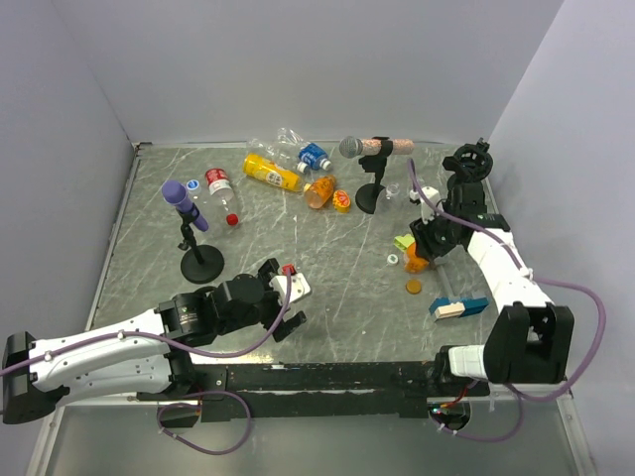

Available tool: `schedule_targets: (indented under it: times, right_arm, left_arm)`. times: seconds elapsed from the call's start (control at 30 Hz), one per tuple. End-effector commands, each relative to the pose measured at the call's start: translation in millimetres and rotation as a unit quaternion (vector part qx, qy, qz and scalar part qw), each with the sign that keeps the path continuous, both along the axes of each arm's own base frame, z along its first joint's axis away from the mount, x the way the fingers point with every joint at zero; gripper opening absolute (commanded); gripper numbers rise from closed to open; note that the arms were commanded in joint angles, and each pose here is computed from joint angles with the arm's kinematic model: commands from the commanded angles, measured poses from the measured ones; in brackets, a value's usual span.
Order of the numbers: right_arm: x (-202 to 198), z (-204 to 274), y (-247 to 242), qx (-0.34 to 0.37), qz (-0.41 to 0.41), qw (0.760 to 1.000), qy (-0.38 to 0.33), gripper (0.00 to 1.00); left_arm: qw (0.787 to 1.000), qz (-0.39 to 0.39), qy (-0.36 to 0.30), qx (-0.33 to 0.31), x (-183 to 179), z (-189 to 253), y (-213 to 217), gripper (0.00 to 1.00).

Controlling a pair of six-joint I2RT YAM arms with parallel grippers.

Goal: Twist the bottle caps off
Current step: Place the bottle without the bottle cap at the center of the board.

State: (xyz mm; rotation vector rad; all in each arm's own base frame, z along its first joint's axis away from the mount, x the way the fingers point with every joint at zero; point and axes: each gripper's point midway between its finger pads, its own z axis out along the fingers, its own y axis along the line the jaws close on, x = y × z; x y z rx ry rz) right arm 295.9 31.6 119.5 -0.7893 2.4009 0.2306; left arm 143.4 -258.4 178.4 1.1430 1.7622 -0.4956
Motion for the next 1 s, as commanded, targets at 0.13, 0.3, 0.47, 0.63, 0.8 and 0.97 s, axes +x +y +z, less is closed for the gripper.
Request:
schedule_targets:
  times: [0.13, 0.3, 0.47, 0.63, 0.8, 0.97]
  right_arm:
    - [28, 9, -19, -0.015, -0.035, 0.999, -0.010, 0.09]
    - [26, 0, -18, -0.012, -0.032, 0.999, 0.008, 0.14]
    - [22, -1, -18, -0.012, -0.033, 0.999, 0.010, 0.31]
    - [19, 8, -17, -0.008, -0.032, 0.999, -0.005, 0.62]
    - [16, 20, -14, 0.001, -0.029, 0.999, -0.024, 0.71]
    - [12, 31, -7, 0.018, -0.018, 0.999, -0.035, 0.72]
  left_arm:
    - [1.000, -0.009, -0.008, -0.010, -2, 6, -1, 0.97]
    - [1.000, -0.007, -0.009, -0.010, -1, 5, -1, 0.97]
    - [1.000, -0.006, -0.010, -0.008, -1, 3, -1, 0.97]
    - [1.000, -0.006, -0.009, -0.006, -1, 1, -1, 0.97]
    - [1.000, -0.005, -0.008, -0.005, -1, 0, -1, 0.97]
    - [1.000, -0.005, -0.008, -0.005, 0, -1, -2, 0.97]
